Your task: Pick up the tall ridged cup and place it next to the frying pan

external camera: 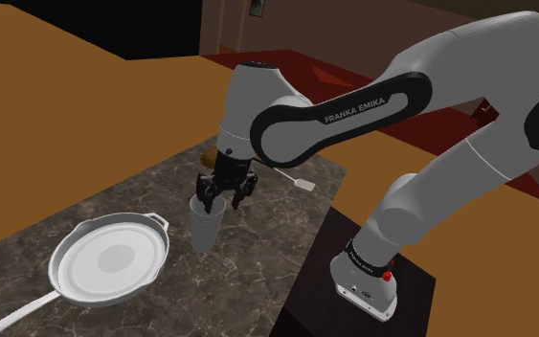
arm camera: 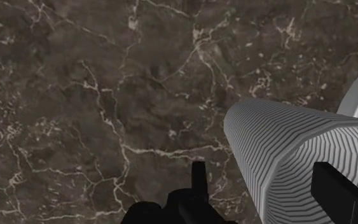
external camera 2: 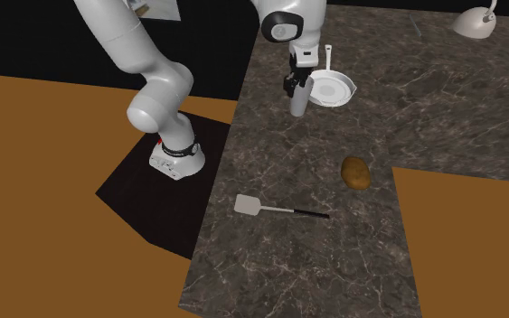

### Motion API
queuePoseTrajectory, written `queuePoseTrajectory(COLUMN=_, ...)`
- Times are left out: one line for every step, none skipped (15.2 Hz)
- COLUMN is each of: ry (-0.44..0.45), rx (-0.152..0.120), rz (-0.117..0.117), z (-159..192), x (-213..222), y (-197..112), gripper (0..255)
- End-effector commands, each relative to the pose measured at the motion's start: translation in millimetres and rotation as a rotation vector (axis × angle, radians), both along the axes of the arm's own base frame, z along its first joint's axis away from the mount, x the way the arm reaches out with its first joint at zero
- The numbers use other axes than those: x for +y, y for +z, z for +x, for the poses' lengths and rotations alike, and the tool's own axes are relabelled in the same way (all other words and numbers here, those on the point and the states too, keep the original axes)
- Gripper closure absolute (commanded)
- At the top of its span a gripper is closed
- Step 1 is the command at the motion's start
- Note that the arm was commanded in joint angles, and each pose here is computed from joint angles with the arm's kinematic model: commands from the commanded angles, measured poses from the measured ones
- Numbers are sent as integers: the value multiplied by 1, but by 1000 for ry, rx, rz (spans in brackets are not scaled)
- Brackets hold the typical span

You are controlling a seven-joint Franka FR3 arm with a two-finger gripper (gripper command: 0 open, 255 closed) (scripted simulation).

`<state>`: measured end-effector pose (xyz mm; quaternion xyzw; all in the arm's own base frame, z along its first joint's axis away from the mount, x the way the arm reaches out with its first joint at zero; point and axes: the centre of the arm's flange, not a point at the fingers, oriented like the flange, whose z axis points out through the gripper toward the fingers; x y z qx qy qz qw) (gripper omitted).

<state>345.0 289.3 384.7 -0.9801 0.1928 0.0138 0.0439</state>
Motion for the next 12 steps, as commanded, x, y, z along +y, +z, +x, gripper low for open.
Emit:
queuePoseTrajectory(ry=0, rx=0, rz=0, z=0, x=0, y=0, gripper=0)
queuePoseTrajectory(ry=0, rx=0, rz=0, z=0, x=0, y=0, gripper=0)
queuePoseTrajectory(ry=0, rx=0, rz=0, z=0, x=0, y=0, gripper=0)
queuePoseTrajectory(ry=0, rx=0, rz=0, z=0, x=0, y=0, gripper=0)
queuePoseTrajectory(ry=0, rx=0, rz=0, z=0, x=-1, y=13, gripper=0)
queuePoseTrajectory(ry=0, rx=0, rz=0, z=0, x=-2, y=26, gripper=0)
queuePoseTrajectory(ry=0, rx=0, rz=0, z=0, x=-4, y=39, gripper=0)
queuePoseTrajectory(ry=0, rx=0, rz=0, z=0, x=-5, y=50, gripper=0)
queuePoseTrajectory(ry=0, rx=0, rz=0, z=0, x=-5, y=50, gripper=0)
queuePoseTrajectory(ry=0, rx=0, rz=0, z=0, x=-5, y=50, gripper=0)
queuePoseTrajectory(ry=0, rx=0, rz=0, z=0, x=-5, y=50, gripper=0)
queuePoseTrajectory(ry=0, rx=0, rz=0, z=0, x=-5, y=50, gripper=0)
